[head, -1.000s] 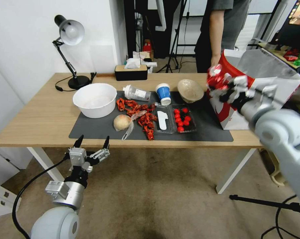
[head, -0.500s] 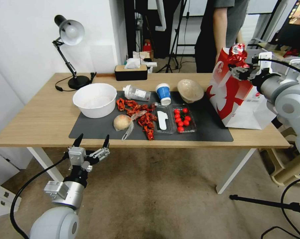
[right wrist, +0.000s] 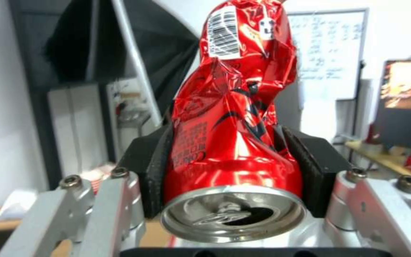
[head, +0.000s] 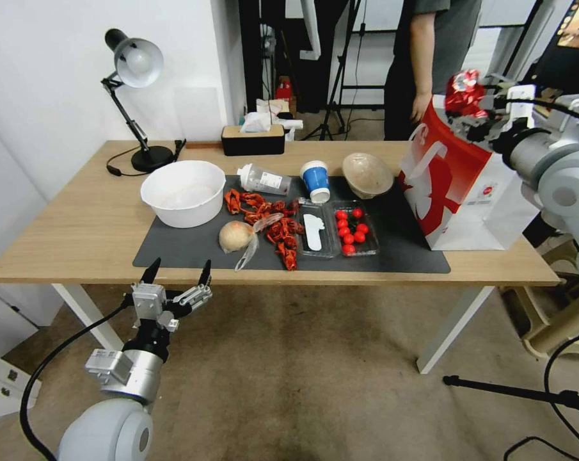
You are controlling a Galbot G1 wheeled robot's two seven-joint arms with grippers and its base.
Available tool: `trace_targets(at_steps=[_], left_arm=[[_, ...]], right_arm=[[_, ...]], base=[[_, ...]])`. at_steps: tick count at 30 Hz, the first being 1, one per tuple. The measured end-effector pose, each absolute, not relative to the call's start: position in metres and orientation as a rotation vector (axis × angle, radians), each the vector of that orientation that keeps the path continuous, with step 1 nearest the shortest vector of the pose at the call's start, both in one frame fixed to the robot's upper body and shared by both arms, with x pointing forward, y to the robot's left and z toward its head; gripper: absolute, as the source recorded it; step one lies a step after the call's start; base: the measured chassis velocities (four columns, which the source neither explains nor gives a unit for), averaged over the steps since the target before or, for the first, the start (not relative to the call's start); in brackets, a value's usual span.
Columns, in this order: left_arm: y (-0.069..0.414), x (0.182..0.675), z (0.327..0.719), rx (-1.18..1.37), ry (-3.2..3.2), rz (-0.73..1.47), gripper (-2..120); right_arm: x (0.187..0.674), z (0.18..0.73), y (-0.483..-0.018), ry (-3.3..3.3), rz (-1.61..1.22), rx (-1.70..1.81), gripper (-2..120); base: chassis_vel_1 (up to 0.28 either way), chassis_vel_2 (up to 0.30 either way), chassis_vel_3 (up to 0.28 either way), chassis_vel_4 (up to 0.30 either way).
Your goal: Pick up the trash from the table and place it into the takeout bag.
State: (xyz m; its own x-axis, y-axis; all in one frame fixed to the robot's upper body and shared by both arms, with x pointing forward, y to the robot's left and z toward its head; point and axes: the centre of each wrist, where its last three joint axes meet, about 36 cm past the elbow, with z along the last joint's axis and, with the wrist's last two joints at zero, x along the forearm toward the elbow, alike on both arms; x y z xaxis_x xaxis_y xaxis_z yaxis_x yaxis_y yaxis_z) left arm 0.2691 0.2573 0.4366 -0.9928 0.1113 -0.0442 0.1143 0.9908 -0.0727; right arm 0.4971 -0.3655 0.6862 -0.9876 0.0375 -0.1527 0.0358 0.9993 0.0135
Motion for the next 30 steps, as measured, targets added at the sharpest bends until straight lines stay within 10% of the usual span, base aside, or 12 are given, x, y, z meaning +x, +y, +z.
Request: trace_targets(at_steps=[12,30], left_arm=[[0.257,0.270,0.436,0.185,3.094,-0.115,100],[0.260,0.270,0.437,0.193,3.091,-0.117,100]], right_arm=[[0.499,0.680,-0.375,2.963,0.026,0.139,97],[0.497,0.673,-0.372,2.935,0.061,0.115,100]], base=[[0.000,0.000,0.000,0.000],[0.000,0.000,0.000,0.000]])
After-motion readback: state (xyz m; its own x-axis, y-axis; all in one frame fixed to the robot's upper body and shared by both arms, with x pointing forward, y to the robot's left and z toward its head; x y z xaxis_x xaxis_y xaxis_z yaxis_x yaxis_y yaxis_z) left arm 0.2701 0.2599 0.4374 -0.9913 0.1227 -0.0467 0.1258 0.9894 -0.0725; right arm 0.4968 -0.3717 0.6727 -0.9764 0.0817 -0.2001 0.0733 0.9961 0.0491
